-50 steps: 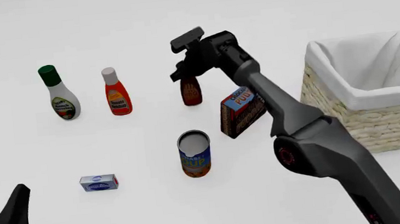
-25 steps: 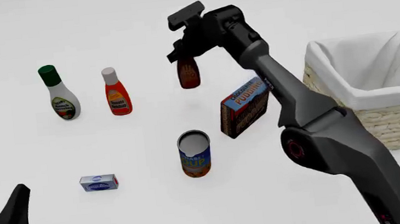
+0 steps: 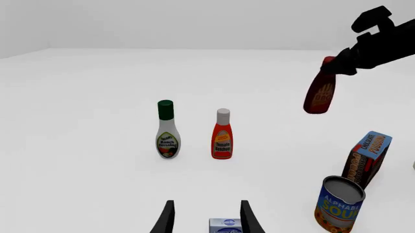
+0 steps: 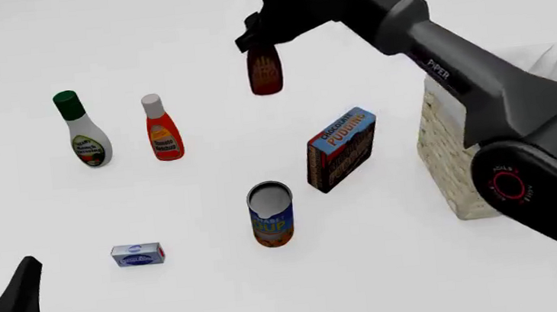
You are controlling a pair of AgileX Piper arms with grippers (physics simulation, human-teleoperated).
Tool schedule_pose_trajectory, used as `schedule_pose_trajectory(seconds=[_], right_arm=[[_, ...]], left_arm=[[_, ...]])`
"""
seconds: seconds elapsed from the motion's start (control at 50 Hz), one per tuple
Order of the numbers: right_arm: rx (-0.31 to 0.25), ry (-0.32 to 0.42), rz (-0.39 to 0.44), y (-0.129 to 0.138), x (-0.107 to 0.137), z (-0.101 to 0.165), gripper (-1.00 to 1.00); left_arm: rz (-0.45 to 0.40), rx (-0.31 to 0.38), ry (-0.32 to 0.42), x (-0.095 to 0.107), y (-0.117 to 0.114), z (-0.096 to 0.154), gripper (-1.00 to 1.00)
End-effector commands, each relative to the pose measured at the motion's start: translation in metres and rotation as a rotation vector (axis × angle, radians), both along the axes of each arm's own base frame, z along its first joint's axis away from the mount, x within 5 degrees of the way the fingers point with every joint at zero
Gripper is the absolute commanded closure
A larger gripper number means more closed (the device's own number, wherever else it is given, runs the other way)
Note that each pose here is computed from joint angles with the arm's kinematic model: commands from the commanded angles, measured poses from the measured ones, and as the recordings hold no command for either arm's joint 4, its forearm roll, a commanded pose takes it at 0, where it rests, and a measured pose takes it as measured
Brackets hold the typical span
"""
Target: Pick the bbq sauce and place it in the basket.
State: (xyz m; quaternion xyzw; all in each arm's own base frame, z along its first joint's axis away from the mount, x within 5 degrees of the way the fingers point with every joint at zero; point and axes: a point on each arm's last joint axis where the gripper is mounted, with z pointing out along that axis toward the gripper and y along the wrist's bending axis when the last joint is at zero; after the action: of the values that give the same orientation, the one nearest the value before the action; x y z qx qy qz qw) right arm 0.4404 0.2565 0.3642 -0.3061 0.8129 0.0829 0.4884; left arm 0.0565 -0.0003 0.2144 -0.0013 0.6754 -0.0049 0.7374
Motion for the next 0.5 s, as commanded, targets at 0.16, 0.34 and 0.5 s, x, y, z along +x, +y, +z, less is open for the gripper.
schedule_pose_trajectory(seconds=[0.16,0.34,0.5], right_arm=[[0.038,-0.090,-0.010,-0.037,-0.049,0.063,1.00],[0.036,-0.116,-0.011,-0.051,-0.069,0.081,1.00],[0.034,-0.136,-0.024,-0.067,-0.082,0.094,1.00]], left_arm=[[0.000,0.000,0.000,0.000,0.000,0.000,-1.00],[0.000,0.000,0.000,0.000,0.000,0.000,-1.00],[0.000,0.000,0.000,0.000,0.000,0.000,-1.00]])
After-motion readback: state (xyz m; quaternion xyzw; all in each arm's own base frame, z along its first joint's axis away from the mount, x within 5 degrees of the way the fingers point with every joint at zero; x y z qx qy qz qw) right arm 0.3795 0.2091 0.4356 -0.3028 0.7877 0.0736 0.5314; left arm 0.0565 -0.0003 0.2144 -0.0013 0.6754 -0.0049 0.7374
